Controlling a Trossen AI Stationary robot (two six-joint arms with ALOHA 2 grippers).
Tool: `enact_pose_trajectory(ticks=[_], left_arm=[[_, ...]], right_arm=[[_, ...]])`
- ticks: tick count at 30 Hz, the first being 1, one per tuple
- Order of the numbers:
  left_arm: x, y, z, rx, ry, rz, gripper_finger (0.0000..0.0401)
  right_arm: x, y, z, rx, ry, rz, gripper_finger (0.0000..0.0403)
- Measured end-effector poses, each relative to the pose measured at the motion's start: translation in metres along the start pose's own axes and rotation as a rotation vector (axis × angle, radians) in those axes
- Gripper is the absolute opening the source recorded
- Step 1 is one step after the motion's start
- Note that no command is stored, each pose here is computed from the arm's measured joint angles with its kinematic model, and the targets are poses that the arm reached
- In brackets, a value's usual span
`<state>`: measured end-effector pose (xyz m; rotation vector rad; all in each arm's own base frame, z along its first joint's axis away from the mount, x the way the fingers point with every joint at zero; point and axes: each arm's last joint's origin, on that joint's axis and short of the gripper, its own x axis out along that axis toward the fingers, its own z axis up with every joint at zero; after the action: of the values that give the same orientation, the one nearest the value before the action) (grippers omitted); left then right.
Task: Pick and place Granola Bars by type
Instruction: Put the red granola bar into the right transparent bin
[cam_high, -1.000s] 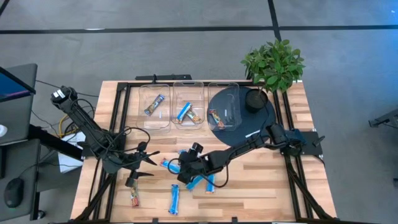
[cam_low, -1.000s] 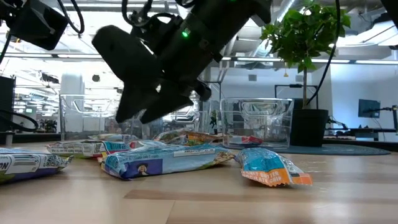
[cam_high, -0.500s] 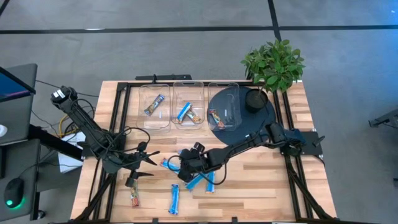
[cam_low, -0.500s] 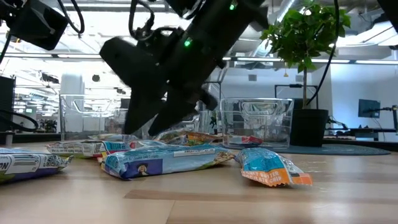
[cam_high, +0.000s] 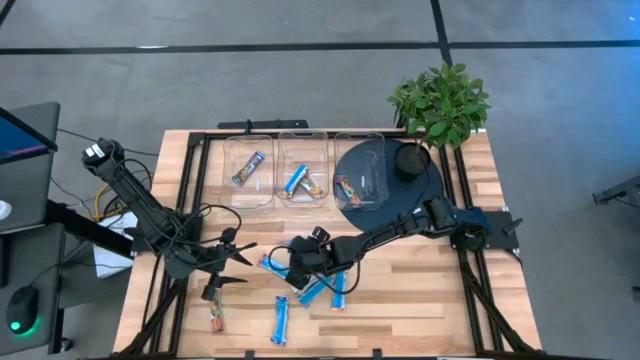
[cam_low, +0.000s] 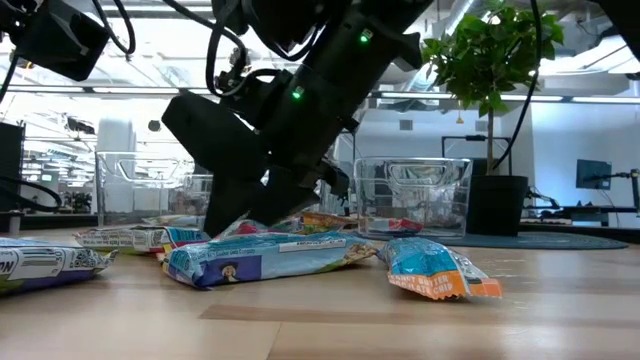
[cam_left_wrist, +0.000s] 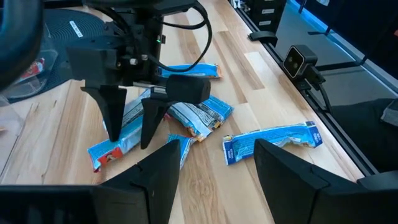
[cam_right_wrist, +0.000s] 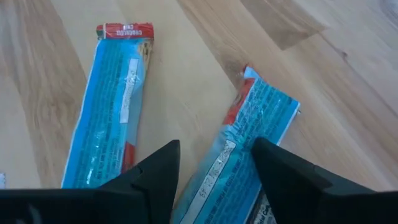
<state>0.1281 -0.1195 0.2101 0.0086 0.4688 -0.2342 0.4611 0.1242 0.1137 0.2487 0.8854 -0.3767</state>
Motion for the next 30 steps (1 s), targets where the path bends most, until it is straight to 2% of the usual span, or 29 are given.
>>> enact_pose_trajectory(ticks=[9, 18, 24, 30], left_arm=[[0.0, 0.0, 0.0, -0.004, 0.0, 0.0, 0.0199], [0.0, 0.0, 0.0, -0.004, 0.0, 0.0, 0.0199], [0.0, 0.0, 0.0, -0.006, 0.0, -0.001, 0.0199], [0.0, 0.0, 0.0, -0.007, 0.0, -0.001, 0.0199]], right_arm=[[-0.001, -0.003, -0.008, 0.02, 0.065, -0.042, 0.013], [-0.009, 0.007, -0.011, -0.057, 0.04, -0.059, 0.0039], [-0.029, 0.03, 0.004, -0.116, -0.026, -0.032, 0.0041], [-0.051, 0.038, 0.021, -0.144, -0.055, -0.106, 0.0038]])
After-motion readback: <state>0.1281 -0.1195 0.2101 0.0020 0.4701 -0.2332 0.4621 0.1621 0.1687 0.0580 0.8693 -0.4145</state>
